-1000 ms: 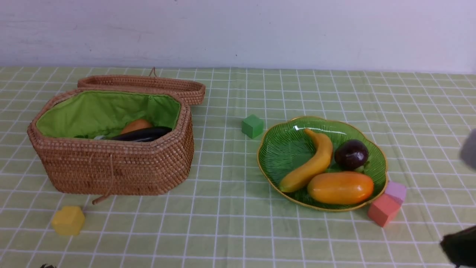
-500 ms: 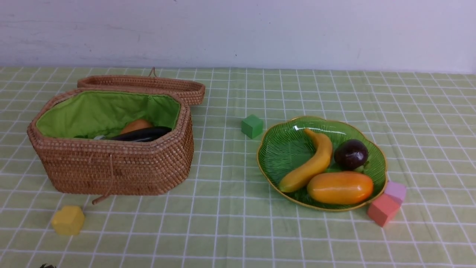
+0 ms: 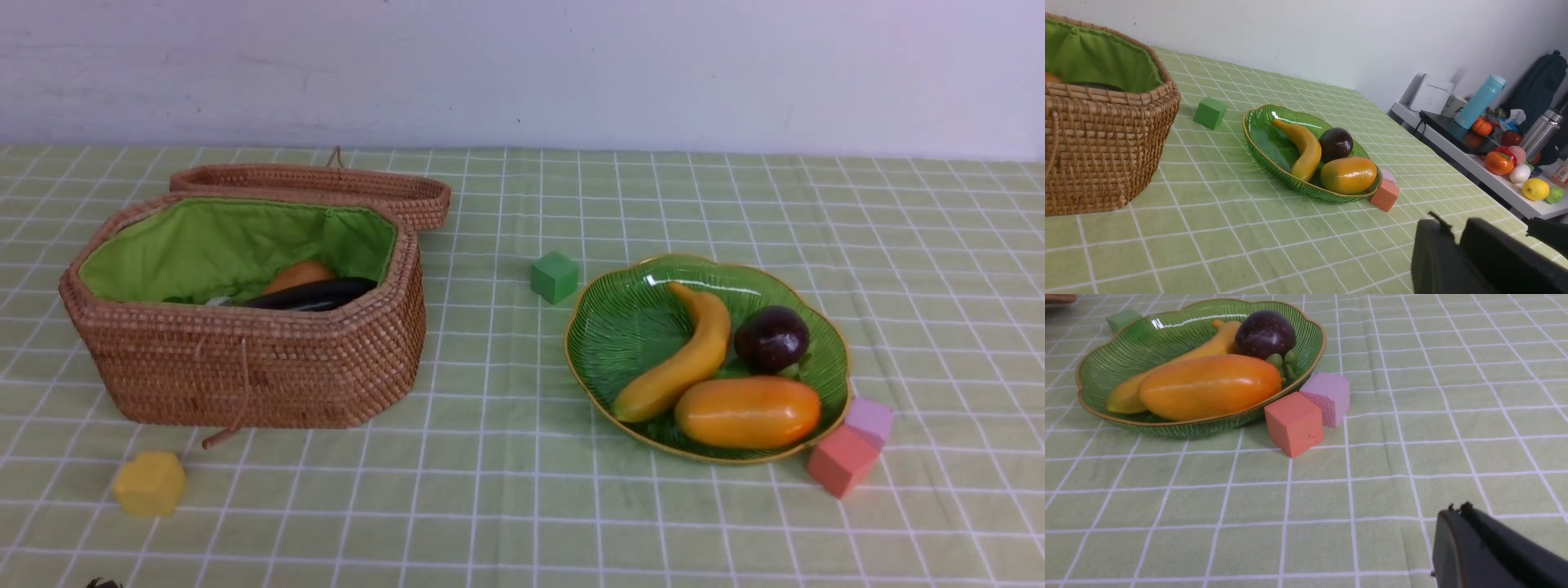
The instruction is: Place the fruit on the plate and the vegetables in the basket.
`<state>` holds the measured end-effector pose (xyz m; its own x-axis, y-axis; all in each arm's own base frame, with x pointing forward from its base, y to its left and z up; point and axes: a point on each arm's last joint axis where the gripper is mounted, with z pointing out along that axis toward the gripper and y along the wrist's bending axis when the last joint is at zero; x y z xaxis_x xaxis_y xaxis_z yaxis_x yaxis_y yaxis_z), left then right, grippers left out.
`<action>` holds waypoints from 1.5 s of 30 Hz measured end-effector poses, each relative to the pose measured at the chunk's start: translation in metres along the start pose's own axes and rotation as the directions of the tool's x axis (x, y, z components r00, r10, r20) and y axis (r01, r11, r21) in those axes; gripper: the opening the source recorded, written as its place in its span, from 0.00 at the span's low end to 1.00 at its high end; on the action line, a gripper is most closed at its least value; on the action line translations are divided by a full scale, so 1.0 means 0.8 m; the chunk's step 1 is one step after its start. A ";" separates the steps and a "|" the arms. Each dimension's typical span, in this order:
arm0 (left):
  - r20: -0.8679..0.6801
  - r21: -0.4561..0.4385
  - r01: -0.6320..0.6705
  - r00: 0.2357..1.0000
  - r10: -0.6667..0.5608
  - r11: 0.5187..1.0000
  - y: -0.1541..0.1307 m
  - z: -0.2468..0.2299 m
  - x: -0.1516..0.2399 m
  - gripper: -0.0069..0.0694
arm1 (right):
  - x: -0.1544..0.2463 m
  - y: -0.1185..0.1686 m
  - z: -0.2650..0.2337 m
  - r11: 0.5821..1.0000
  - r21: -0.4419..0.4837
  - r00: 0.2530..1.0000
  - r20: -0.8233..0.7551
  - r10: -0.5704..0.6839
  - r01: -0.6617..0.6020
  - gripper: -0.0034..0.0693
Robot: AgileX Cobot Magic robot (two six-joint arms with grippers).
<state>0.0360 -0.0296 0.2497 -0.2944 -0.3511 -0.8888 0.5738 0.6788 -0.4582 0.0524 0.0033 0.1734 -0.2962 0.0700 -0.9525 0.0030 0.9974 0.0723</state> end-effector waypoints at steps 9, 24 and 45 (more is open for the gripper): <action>0.000 0.000 0.000 1.000 0.000 1.000 0.000 0.000 0.000 0.21 | 0.000 0.000 0.000 1.000 0.000 1.000 0.000 0.002 -0.002 0.04; 0.000 0.000 0.000 1.000 0.000 1.000 0.000 0.000 0.000 0.24 | 0.000 0.000 0.000 1.000 0.000 1.000 0.000 0.003 -0.003 0.06; 0.095 -0.516 -0.122 0.976 0.197 0.848 0.064 0.003 0.045 0.07 | 0.000 0.000 0.000 1.000 0.000 1.000 0.000 0.003 -0.003 0.08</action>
<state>0.0564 -0.0087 0.1942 -0.1017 -0.2694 -0.9576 0.1283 0.9510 -0.2812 0.0524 0.0033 0.1734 -0.2962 0.0734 -0.9523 0.0040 0.9971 0.0756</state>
